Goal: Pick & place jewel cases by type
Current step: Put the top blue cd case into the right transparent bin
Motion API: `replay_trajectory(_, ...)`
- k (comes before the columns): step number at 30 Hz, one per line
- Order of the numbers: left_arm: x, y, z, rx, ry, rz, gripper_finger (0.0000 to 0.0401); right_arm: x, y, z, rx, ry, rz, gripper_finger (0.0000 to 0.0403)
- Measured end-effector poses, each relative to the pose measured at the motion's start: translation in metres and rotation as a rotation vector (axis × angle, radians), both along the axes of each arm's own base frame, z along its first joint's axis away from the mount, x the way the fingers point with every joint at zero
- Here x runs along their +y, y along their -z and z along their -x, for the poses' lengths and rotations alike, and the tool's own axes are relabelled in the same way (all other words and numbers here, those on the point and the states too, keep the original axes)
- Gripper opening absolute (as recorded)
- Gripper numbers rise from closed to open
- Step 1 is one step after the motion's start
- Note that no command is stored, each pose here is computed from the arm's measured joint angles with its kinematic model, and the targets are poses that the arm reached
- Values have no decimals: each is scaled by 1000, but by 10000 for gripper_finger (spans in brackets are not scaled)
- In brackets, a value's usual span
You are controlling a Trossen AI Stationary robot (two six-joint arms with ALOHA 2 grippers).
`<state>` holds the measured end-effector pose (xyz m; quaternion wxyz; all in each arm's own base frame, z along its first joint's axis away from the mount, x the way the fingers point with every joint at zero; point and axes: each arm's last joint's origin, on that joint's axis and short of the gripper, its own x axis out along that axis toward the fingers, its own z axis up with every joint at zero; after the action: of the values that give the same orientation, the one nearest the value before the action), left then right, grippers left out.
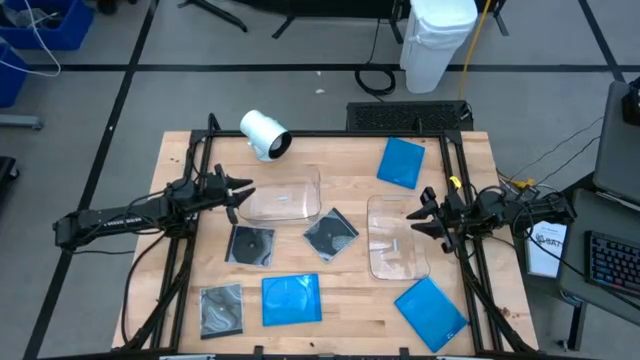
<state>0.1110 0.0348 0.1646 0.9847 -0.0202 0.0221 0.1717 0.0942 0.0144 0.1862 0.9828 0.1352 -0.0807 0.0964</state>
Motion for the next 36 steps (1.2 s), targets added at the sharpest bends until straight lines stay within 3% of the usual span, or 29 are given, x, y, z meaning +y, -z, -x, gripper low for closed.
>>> replay_trajectory(6,0,0,0,2,0,-4,129,-1,-5,1,-56,28,14,114)
replay_trajectory(10,0,0,0,2,0,-4,129,-9,-11,2,-103,312,32,114)
replay_trajectory(14,0,0,0,2,0,-4,129,-18,-16,0,180,646,82,114)
replay_trajectory(17,0,0,0,2,1,-4,129,-22,-30,-5,332,787,62,114)
replay_trajectory(21,0,0,0,1,1,-5,129,-28,-58,-24,491,841,90,114)
replay_trajectory(27,0,0,0,3,1,-4,129,-62,-82,-54,921,937,128,114)
replay_trajectory(30,0,-1,0,-5,1,-6,129,-90,-82,-59,1105,991,65,114)
replay_trajectory(36,0,0,0,-2,2,-2,129,-144,-57,-52,1301,900,-136,114)
